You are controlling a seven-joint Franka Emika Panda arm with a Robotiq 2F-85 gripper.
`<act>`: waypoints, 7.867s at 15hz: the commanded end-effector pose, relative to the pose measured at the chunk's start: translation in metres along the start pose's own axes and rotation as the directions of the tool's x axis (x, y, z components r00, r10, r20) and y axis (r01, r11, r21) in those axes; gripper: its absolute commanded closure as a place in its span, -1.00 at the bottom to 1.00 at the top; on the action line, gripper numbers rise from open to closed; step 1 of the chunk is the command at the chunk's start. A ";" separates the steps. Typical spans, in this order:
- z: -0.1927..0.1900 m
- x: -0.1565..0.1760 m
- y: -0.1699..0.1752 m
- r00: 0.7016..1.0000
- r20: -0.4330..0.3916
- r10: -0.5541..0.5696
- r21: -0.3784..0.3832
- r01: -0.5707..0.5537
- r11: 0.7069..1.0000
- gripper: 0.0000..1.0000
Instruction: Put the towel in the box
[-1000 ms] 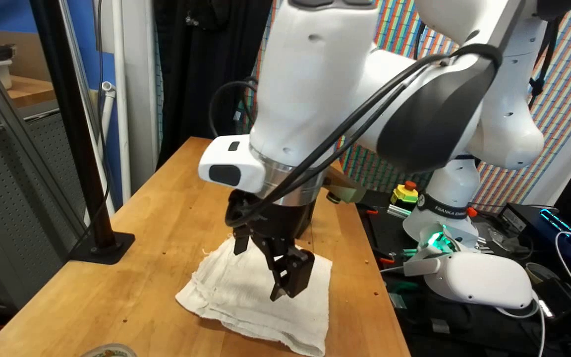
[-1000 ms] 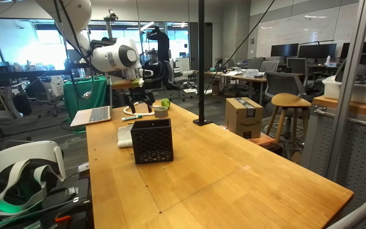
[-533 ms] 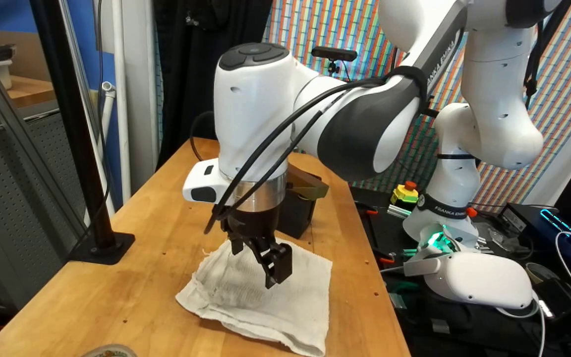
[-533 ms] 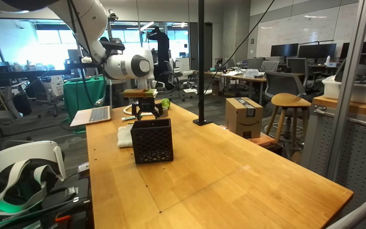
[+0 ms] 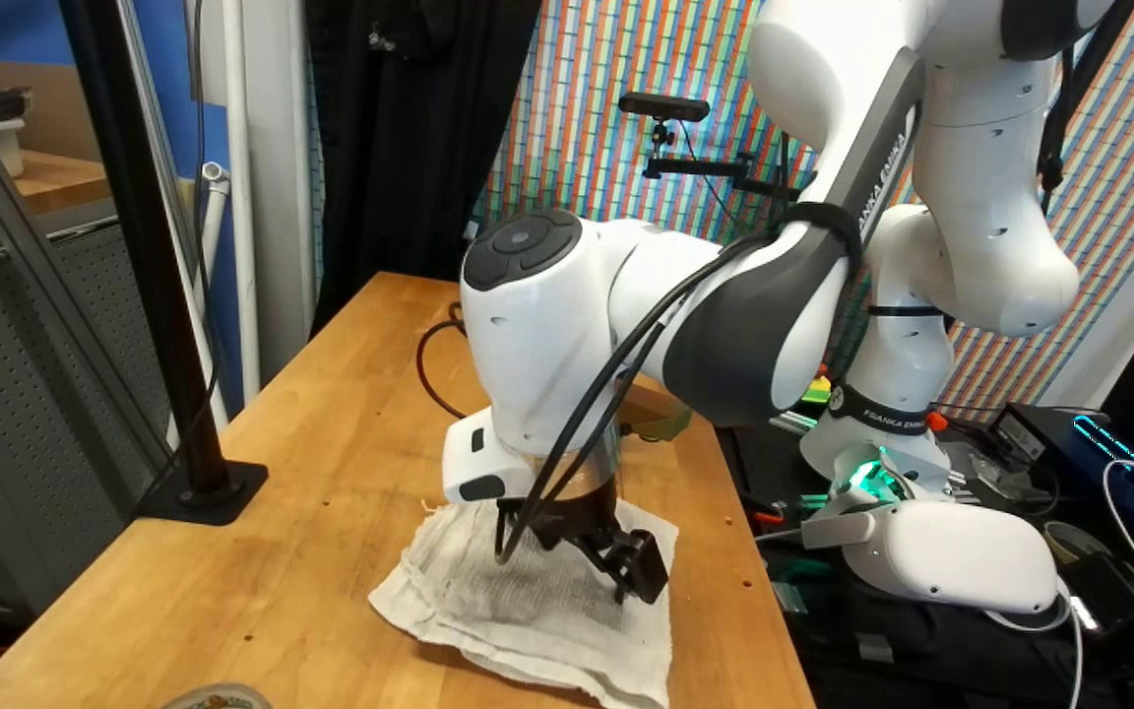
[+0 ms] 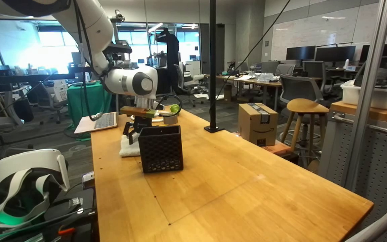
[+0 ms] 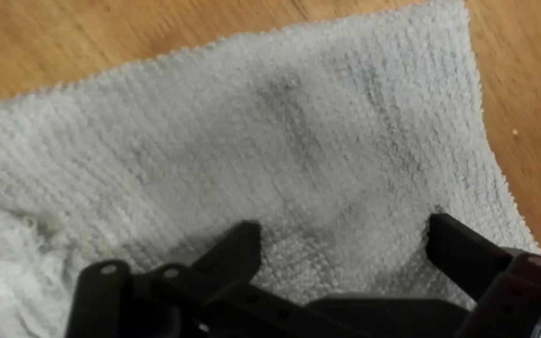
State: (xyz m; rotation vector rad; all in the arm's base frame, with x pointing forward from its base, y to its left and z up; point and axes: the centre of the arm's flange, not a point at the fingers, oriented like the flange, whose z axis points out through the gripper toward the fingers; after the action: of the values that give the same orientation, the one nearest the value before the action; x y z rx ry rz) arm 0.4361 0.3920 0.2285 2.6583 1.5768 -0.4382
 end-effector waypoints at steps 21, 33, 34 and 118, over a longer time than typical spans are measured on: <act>-0.202 -0.099 0.060 0.945 -0.294 0.143 -0.229 -0.215 0.949 0.66; -0.243 -0.229 0.085 0.843 -0.434 0.317 -0.256 -0.453 0.854 0.66; -0.245 -0.236 0.084 0.840 -0.439 0.318 -0.259 -0.457 0.851 0.66; -0.024 -0.131 0.145 0.997 0.062 -0.033 0.004 0.033 0.999 0.68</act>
State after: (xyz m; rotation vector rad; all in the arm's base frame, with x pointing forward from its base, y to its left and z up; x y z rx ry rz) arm 0.4985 0.2107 0.3063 2.5627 1.5886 -0.3814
